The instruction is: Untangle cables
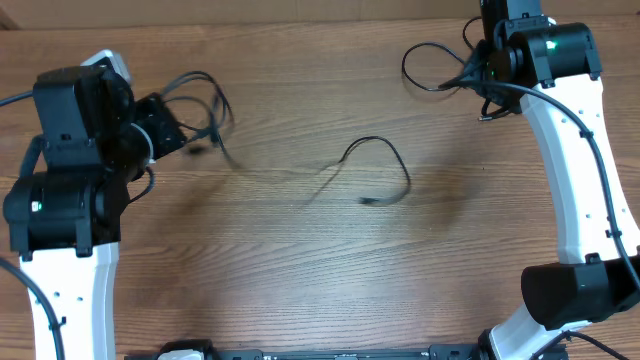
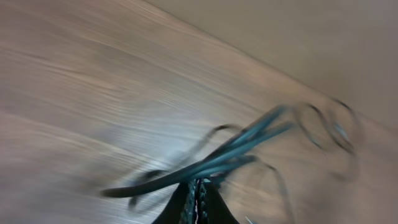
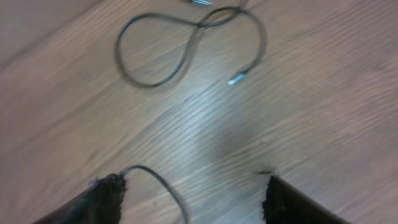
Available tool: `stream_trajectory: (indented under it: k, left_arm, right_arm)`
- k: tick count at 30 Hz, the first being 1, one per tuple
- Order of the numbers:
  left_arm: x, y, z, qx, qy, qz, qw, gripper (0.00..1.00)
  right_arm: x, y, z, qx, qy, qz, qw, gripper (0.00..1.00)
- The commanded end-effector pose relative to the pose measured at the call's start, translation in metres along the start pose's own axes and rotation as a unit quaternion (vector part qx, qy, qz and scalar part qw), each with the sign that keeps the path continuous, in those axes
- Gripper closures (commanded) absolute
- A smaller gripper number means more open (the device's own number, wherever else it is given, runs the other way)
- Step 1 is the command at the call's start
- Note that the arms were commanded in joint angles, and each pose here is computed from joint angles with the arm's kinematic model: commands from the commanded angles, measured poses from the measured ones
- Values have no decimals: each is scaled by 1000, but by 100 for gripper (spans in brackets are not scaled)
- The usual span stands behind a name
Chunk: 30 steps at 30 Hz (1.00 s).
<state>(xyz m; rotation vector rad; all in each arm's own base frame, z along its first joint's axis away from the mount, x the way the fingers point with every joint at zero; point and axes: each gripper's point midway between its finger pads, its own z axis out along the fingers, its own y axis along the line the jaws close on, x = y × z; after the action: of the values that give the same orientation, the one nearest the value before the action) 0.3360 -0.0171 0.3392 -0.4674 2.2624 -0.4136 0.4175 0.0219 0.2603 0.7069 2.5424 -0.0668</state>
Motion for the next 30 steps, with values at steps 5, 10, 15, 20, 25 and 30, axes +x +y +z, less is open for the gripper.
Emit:
stream_trajectory:
  k: [5,10,15,20,25,30]
  left_arm:
    - [25,-60,18,174,100,29,979,96]
    - [29,-54,40,150,115,29,982,96]
    - [27,-39,55,99,111,27,988,96]
    - [33,-14,60,30,116,24,992,96]
    - [49,14,65,-40,150,5,988,90]
    - [75,31,78,-78,217,-9,973,68]
  right_arm:
    - [32,59,-13,-174,97,-34,979,12]
    - [46,81,-27,-255,122,-103,954,8]
    - [48,80,-26,-253,125,-106,953,7]
    - [50,79,-26,-251,129,-109,953,6]
    - [51,80,-27,-254,132,-108,952,5]
    - [53,83,-27,-256,133,-112,951,5]
